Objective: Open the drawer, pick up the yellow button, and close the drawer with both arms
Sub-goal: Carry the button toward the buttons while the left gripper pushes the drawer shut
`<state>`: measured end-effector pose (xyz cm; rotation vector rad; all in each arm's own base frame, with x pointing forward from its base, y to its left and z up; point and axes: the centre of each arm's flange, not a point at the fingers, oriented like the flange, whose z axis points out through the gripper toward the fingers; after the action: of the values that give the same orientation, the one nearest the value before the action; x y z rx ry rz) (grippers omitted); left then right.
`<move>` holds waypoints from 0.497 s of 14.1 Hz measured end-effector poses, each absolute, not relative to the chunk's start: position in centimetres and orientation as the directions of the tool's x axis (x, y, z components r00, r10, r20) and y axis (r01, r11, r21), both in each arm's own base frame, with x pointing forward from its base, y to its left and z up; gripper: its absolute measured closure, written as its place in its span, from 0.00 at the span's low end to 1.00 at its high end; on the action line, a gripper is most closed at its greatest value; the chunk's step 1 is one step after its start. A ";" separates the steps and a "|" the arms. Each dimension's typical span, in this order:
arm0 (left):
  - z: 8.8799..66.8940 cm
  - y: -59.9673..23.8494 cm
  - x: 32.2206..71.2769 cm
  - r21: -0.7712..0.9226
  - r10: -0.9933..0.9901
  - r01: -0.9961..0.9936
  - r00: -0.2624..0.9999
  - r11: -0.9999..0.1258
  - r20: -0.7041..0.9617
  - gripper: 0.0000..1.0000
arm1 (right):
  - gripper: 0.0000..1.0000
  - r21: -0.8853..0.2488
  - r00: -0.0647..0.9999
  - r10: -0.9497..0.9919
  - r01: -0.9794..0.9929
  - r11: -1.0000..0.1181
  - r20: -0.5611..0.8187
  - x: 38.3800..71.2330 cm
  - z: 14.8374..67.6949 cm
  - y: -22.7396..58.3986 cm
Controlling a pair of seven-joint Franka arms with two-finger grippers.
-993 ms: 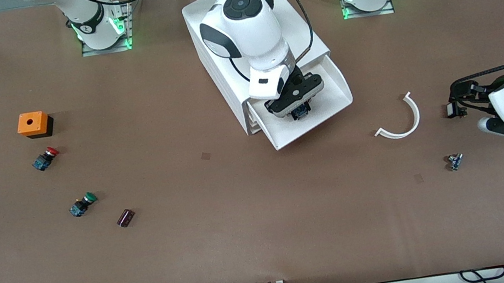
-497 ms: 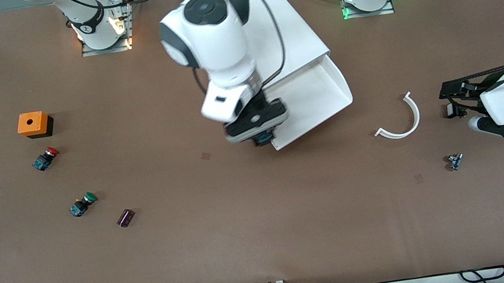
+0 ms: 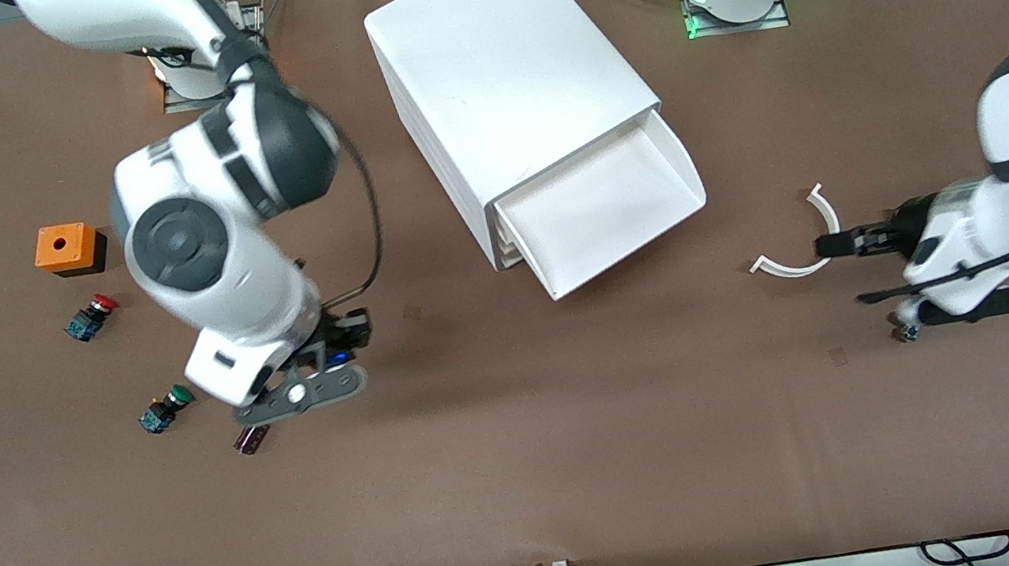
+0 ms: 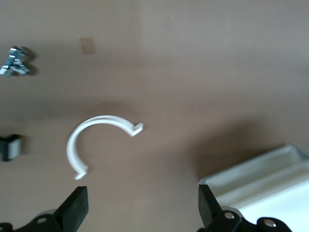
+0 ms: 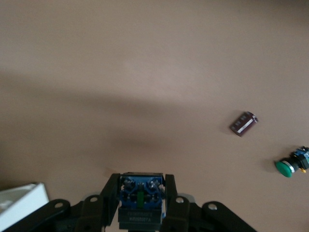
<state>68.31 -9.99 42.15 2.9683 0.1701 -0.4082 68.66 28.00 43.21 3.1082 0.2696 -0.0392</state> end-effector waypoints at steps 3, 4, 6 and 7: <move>40.7 -18.1 68.0 0.087 0.226 0.252 0.946 -0.964 -0.234 0.00 | 0.58 0.013 0.973 0.189 0.192 -0.981 -0.132 69.5 37.9 22.0; 40.6 -20.0 67.7 0.079 0.260 0.284 0.938 -0.956 -0.228 0.00 | 0.58 0.012 0.971 0.181 0.186 -0.983 -0.158 69.5 36.4 20.7; 39.4 -22.9 66.8 0.053 0.310 0.328 0.926 -0.943 -0.215 0.00 | 0.58 0.010 0.968 0.168 0.173 -0.985 -0.187 69.0 33.5 19.4; 38.3 -24.5 66.1 0.018 0.330 0.340 0.924 -0.940 -0.194 0.00 | 0.58 0.009 0.970 0.164 0.169 -0.986 -0.181 68.6 32.1 19.1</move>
<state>66.10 -24.46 38.27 3.0306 0.5286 -0.2924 68.59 19.08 32.05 3.0940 0.2615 -0.2814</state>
